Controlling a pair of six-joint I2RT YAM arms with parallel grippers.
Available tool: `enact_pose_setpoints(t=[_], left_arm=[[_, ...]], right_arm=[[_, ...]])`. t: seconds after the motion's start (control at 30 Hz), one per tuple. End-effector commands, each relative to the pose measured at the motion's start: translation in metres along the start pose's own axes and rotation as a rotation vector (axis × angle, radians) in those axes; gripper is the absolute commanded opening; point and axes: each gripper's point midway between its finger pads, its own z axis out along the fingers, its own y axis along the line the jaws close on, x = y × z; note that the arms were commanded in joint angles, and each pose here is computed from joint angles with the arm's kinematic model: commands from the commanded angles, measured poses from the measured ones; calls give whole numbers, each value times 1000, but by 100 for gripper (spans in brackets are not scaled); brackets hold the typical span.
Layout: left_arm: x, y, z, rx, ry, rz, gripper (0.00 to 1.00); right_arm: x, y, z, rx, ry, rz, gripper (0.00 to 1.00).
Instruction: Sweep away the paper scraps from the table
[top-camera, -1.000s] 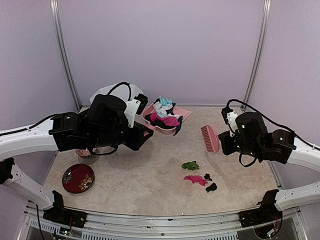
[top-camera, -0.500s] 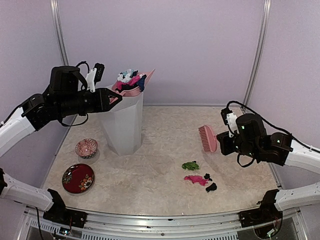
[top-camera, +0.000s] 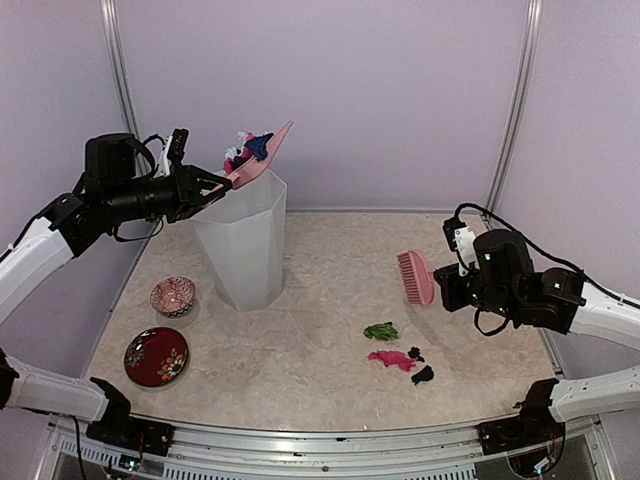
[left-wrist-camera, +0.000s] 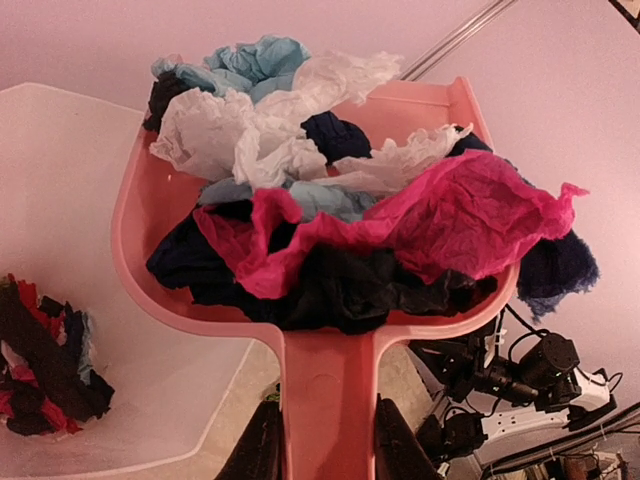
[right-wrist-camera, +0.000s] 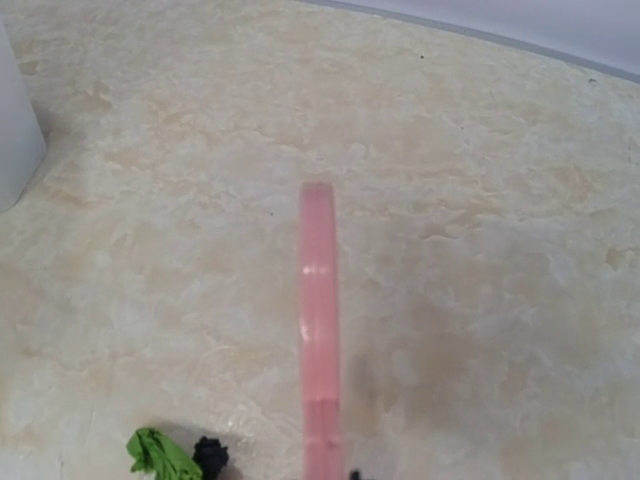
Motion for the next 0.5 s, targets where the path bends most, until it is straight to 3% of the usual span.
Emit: enact_pose_setpoints(t=[0.0,0.47], left_arm=[[-10,-11,-10,177,-12,-124,0],[-22,-7,-25,424,-6,-420,0]], right_arm=[[-8,-3,-4,-6,-40,28,0],[-8,-3,-4,-5,-42,25,0]])
